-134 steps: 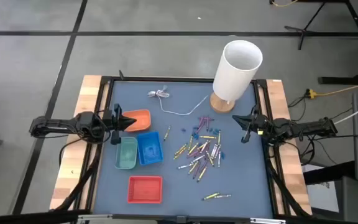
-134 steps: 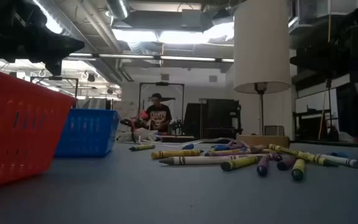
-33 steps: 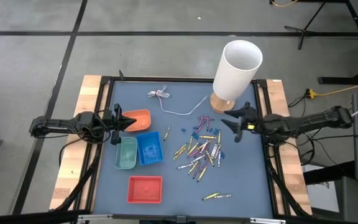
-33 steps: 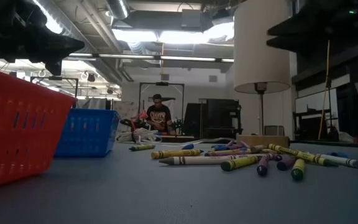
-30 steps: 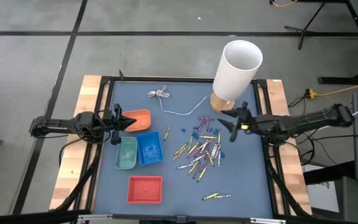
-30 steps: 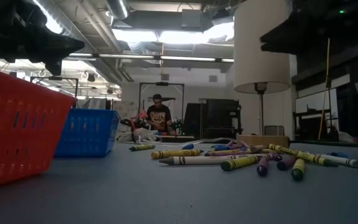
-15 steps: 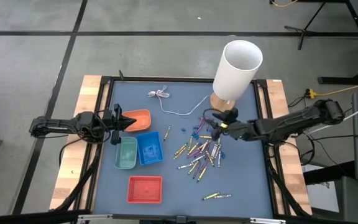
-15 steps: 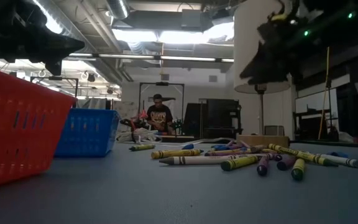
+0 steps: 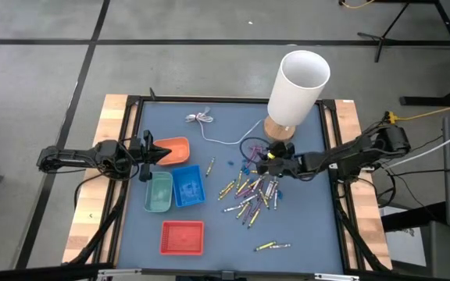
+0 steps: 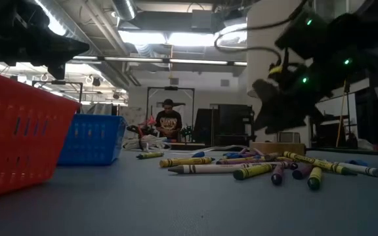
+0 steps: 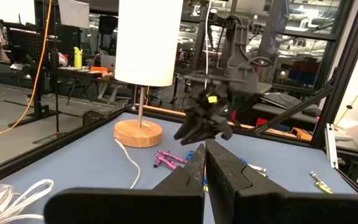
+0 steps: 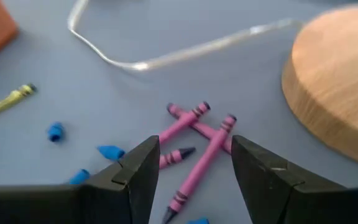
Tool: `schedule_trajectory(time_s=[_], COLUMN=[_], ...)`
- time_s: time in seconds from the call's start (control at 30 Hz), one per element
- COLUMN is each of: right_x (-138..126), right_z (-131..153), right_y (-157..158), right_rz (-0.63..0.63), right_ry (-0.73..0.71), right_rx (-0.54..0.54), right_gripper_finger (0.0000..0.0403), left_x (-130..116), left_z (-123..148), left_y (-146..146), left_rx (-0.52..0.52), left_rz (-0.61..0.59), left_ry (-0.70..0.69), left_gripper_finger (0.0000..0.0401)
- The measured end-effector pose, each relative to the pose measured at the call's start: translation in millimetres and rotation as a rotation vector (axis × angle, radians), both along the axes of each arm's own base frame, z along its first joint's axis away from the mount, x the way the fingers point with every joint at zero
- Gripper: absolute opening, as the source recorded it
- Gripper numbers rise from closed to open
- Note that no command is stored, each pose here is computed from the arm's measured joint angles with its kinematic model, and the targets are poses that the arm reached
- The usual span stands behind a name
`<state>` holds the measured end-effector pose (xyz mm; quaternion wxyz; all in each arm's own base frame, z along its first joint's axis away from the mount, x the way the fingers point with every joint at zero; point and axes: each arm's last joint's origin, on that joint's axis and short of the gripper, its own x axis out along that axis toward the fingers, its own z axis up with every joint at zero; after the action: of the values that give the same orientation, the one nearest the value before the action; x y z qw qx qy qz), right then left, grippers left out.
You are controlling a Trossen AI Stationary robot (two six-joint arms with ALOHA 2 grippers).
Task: Sort crayons
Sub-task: Put the violet crayon into the orange bin
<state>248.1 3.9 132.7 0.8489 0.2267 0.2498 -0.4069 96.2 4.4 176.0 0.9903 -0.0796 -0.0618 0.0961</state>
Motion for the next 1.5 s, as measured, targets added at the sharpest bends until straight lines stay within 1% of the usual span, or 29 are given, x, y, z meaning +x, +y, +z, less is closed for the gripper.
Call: schedule_trajectory(time_s=[0.1,0.2,0.57,0.83,0.93,1.23,1.5], right_x=[1,2,3,8,8,8,8], right_z=[-8,-15,-29,-36,-38,-39,-39], right_y=[-5,-8,-8,-8,-8,-9,-9], right_rz=[0.004,0.007,-0.009,-0.022,-0.025,-0.034,-0.032], right_ry=[0.032,0.061,0.096,0.078,0.082,0.081,0.077], right_rx=[0.044,0.065,0.092,0.091,0.085,0.075,0.078], right_gripper_finger=[0.0199,0.0199,0.0199,0.0194,0.0178,0.0107,0.0065], left_x=[0,0,0,0,0,0,0], left_z=[0,0,0,0,0,0,0], left_y=[0,0,0,0,0,0,0], left_rx=[0.000,0.000,0.000,0.000,0.000,0.000,0.000], left_rz=[0.000,0.000,0.001,0.000,0.001,0.001,0.000], left_ry=[0.000,0.000,0.000,0.000,0.000,0.000,0.000], left_gripper_finger=[0.0000,0.0000,0.0000,0.0000,0.0000,0.0000,0.0000])
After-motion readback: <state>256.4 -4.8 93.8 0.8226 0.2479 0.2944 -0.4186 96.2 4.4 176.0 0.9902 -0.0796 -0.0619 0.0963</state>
